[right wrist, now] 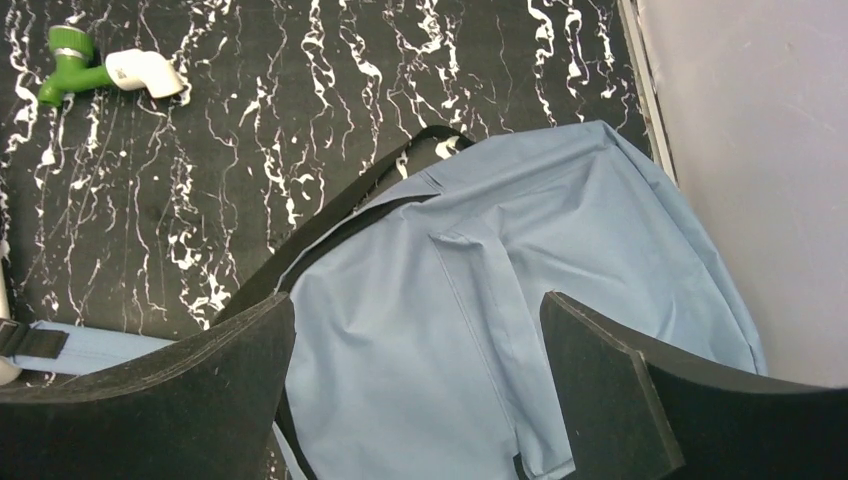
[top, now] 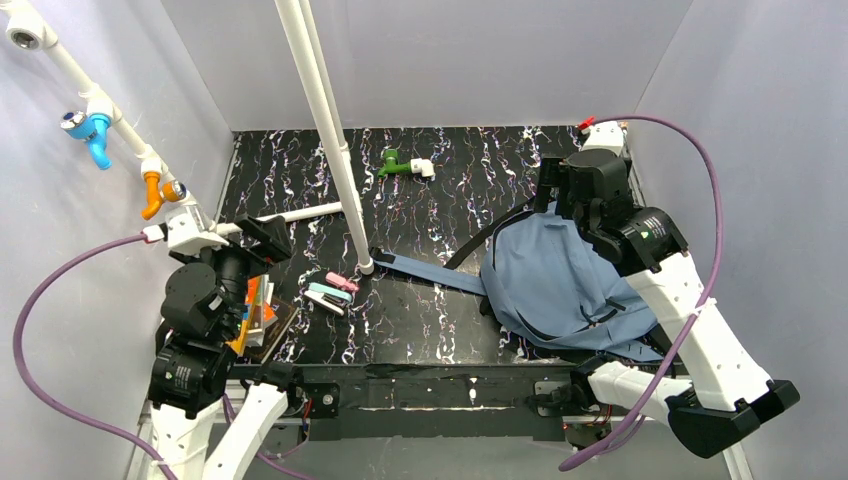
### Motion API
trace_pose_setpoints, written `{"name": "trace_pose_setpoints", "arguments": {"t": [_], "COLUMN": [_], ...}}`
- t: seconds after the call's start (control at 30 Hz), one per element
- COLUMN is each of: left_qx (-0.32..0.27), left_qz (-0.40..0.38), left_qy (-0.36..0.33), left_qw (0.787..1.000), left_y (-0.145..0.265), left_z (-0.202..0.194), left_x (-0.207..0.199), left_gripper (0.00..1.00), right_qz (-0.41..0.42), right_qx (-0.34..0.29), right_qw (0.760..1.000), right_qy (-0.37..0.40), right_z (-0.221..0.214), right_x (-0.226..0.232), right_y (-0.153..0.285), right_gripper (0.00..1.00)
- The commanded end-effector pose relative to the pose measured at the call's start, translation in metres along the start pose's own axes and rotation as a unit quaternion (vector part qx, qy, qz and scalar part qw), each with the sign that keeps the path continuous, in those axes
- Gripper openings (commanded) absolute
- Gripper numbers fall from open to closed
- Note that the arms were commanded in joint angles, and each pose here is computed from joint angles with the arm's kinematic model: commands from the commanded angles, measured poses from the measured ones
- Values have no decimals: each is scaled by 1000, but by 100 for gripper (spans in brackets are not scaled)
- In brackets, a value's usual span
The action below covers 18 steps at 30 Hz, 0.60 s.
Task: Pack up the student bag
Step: Move the student bag to the center of the board.
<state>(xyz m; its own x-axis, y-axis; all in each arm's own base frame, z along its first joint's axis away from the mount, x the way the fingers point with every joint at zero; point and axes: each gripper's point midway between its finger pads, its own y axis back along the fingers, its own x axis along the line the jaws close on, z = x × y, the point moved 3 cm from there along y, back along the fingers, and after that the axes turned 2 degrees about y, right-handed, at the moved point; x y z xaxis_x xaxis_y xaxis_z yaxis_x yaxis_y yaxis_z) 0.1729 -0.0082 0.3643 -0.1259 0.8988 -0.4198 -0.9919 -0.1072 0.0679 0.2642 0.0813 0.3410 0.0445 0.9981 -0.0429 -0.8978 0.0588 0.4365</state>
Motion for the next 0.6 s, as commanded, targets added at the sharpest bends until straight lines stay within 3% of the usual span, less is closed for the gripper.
{"name": "trace_pose_setpoints", "arguments": {"t": [0.0,0.27,0.57], "left_qx": [75,206,324], "left_qz": [-35,-127,-287], "left_qy": [5,43,128], "left_qw": [997,969,892], "left_y": [-2,-1,25], "left_z": [-35,-94,-160], "left_x": [-8,-34,-73], "left_gripper": [99,99,99], "right_qz": [-6,70,148], "right_qx": [7,68,149], "right_qw": [1000,995,978], "right_qy": [-4,15,-15], "right_z": [-5,-48,-118], "right_x": [-4,22,50], "right_y": [4,-9,-18], "right_gripper": [100,100,100]}}
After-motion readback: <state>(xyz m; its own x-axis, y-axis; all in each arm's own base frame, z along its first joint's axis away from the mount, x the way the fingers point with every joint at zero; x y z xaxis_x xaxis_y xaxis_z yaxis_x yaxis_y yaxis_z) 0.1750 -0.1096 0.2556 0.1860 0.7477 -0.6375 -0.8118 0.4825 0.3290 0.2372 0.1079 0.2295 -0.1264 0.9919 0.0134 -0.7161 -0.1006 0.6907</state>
